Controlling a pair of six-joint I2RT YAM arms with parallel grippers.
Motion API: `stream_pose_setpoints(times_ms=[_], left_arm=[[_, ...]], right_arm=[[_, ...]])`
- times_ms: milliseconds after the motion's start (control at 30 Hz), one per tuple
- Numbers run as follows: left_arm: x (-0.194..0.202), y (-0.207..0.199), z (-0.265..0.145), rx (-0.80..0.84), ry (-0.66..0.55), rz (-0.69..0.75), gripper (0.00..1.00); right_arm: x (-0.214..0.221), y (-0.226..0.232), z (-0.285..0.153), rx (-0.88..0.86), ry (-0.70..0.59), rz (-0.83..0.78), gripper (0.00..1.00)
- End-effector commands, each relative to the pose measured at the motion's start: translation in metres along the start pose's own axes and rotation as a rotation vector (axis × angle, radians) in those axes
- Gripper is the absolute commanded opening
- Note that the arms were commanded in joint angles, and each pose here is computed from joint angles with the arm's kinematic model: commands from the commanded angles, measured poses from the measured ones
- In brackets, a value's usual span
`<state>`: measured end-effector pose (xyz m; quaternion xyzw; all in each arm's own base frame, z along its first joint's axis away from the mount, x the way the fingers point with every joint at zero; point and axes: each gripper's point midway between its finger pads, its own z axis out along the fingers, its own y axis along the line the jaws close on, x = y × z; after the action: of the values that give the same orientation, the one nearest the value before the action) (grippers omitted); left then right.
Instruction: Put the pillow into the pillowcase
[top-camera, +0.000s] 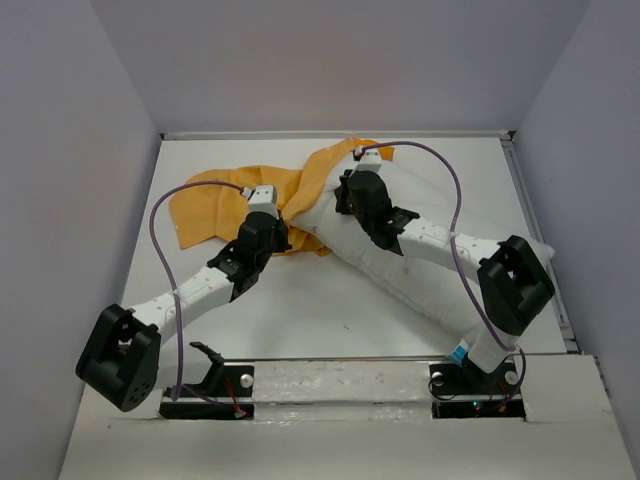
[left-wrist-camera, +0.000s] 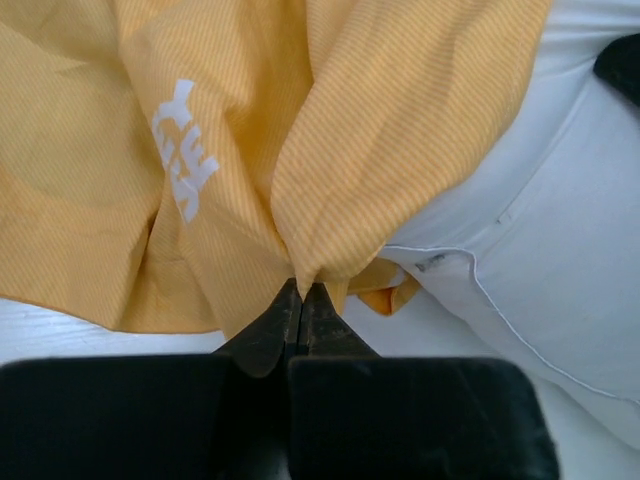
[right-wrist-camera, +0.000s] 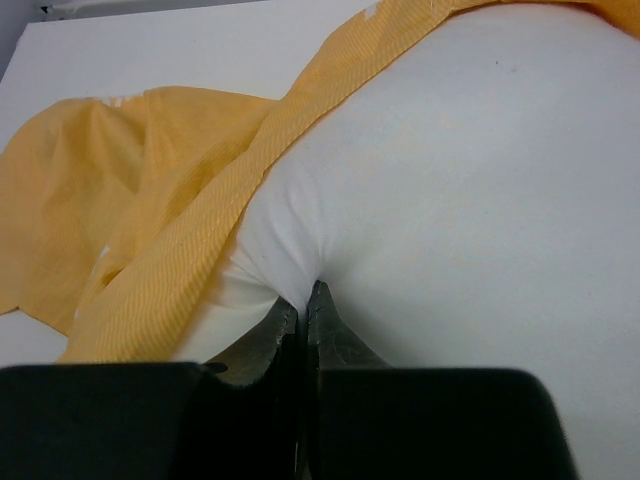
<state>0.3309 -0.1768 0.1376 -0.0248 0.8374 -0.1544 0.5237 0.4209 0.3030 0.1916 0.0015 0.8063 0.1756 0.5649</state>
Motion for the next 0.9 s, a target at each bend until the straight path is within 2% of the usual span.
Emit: stream_pose_setpoints(times_ms=[0,33,100,167,200,300,400,567,600,633,667,733,767,800,833,867], left_arm=[[-0.044,-0.042,-0.007,0.163,-0.105,-0.011,0.00],[-0.045,-0.060,-0.013,0.229,-0.098,-0.007,0.00],[-0.056,-0.113,-0.045,0.480,-0.108,-0.034,0.00],[-0.066,-0.159,-0.084,0.724,-0.119,-0.059,0.00],[-0.077,-0.183,-0.115,0.897,-0.137,-0.060,0.00],[-0.083,-0.213,-0.164,1.136,-0.073,-0.119,0.00],[-0.070,-0.213,-0.181,1.184,-0.021,-0.140,0.00],[-0.015,-0.186,-0.168,1.102,0.116,-0.223,0.00],[-0.017,-0.188,-0.170,1.133,0.084,-0.236,0.00],[-0.007,-0.187,-0.168,1.142,0.102,-0.255,0.00],[0.006,-0.189,-0.154,1.127,0.148,-0.277,0.00],[0.007,-0.205,-0.155,1.179,0.135,-0.267,0.00],[0.010,-0.210,-0.142,1.148,0.143,-0.260,0.00],[0.009,-0.210,-0.137,1.129,0.138,-0.255,0.08],[0.007,-0.207,-0.131,1.098,0.109,-0.220,0.25],[-0.001,-0.200,-0.122,1.005,0.089,-0.208,0.55]], right_arm=[[-0.022,0.015,-0.012,-0.068,-0.050,0.032,0.00],[-0.021,0.017,-0.011,-0.077,-0.045,0.033,0.00],[-0.021,0.025,-0.010,-0.113,-0.048,0.051,0.00],[-0.017,0.028,-0.006,-0.125,-0.042,0.070,0.00],[-0.020,0.033,-0.003,-0.136,-0.048,0.095,0.00],[-0.013,0.042,0.009,-0.159,-0.040,0.145,0.00],[-0.016,0.051,0.013,-0.207,-0.048,0.202,0.00],[-0.034,0.036,0.020,-0.279,-0.052,0.397,0.00],[-0.037,0.041,0.018,-0.309,-0.062,0.413,0.00],[-0.037,0.043,0.018,-0.322,-0.061,0.421,0.00],[-0.036,0.048,0.017,-0.348,-0.052,0.434,0.00],[-0.016,0.062,0.013,-0.416,0.001,0.444,0.00],[-0.002,0.065,0.012,-0.428,0.038,0.437,0.00],[0.010,0.067,0.007,-0.426,0.062,0.426,0.00],[0.032,0.051,0.005,-0.373,0.094,0.412,0.00],[0.025,0.044,-0.003,-0.353,0.065,0.400,0.00]])
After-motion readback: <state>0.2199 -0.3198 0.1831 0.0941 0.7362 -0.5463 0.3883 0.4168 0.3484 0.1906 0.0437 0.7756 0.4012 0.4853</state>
